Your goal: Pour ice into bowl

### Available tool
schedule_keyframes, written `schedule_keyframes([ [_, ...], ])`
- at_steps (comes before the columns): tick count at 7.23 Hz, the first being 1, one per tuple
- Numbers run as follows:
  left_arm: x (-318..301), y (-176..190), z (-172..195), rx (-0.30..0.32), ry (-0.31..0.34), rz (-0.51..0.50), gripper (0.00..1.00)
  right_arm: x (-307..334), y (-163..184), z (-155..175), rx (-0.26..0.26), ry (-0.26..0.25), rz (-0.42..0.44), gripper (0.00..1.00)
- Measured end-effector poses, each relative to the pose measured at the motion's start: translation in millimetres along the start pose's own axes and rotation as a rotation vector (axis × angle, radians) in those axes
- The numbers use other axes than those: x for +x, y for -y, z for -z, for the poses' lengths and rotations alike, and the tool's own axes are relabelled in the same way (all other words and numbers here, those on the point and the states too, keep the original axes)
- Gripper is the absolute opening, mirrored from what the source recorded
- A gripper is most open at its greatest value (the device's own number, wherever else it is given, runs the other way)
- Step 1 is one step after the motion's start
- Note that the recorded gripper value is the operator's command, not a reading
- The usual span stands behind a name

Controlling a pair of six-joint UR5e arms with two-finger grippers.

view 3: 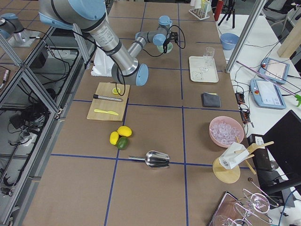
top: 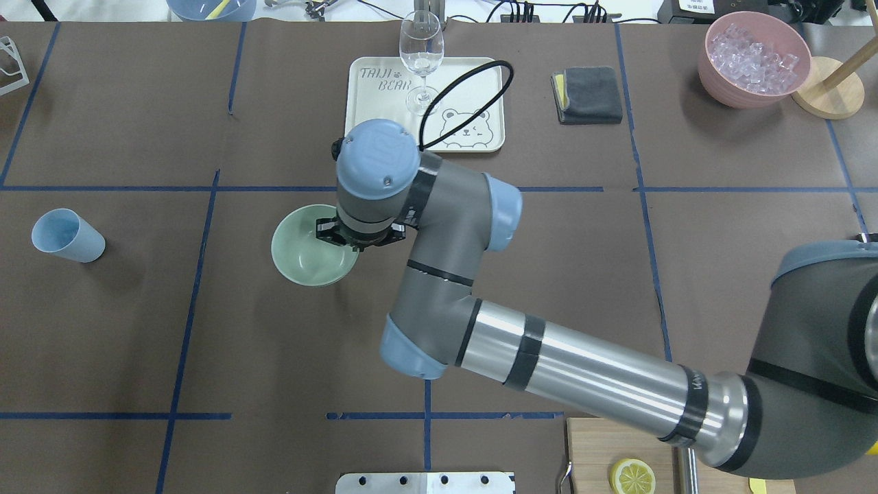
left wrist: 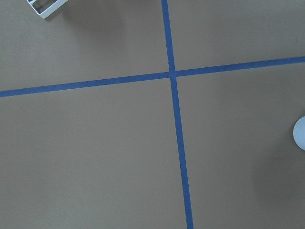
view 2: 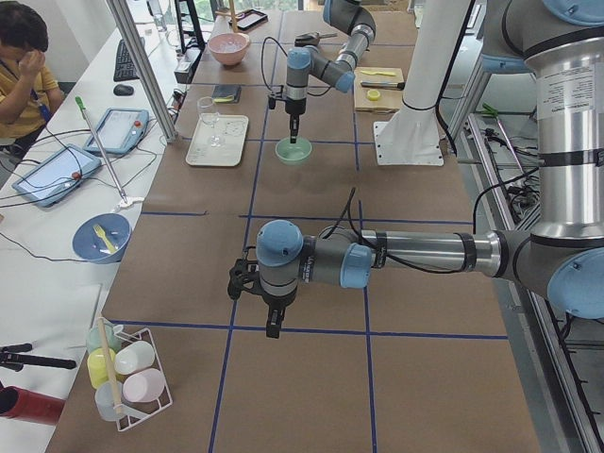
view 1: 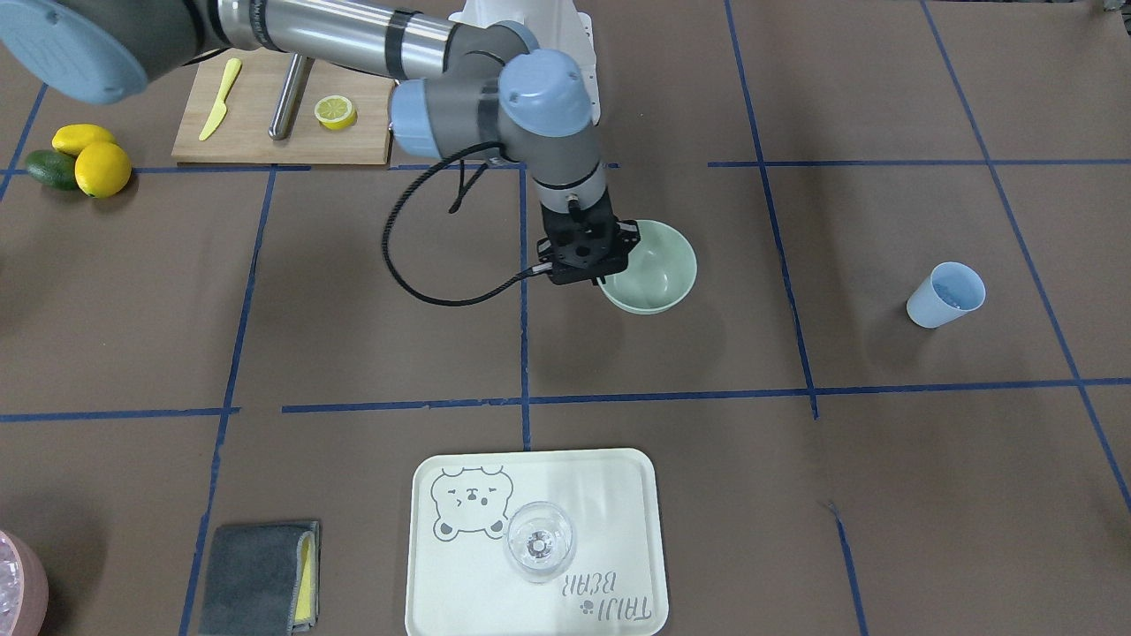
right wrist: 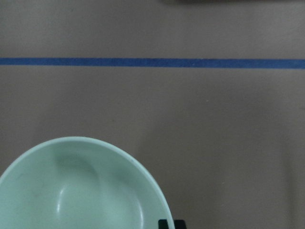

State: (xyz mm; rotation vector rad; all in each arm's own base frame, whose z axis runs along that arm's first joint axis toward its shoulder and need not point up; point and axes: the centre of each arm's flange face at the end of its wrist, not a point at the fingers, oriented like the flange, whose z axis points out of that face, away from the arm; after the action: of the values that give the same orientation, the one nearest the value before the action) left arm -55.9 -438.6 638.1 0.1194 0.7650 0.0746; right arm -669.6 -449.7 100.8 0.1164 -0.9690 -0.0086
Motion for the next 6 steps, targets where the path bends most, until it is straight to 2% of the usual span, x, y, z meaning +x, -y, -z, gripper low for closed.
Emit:
schedule_keyframes([
  [1,-0.3,-0.4,-0.4,-0.001,0.0,0.001,1.0,-15.7,-9.7,-17.0,-0.005,-0.027,-0.01,0.4],
  [2,-0.5,-0.7,-0.6,-0.002,0.0,0.002,1.0,-21.2,-14.8,-27.6,-0.008,-0.045,-0.025,0.89],
  [3,-0.5,-0.8,-0.7,-0.003,0.0,0.002,1.0,-21.6,-15.8,-34.0,-0.005,-0.059,-0.034,1.0],
  [5,0.3,-0.6,-0.5,-0.002,-0.001,0.0,1.0,-19.6,-6.6,-28.1,0.015,-0.062,-0.037,1.0],
  [6,1.4,0.3,1.0,0.004,-0.001,-0.005,1.0,-14.7,12.9,-5.1,0.019,-0.057,-0.042,1.0],
])
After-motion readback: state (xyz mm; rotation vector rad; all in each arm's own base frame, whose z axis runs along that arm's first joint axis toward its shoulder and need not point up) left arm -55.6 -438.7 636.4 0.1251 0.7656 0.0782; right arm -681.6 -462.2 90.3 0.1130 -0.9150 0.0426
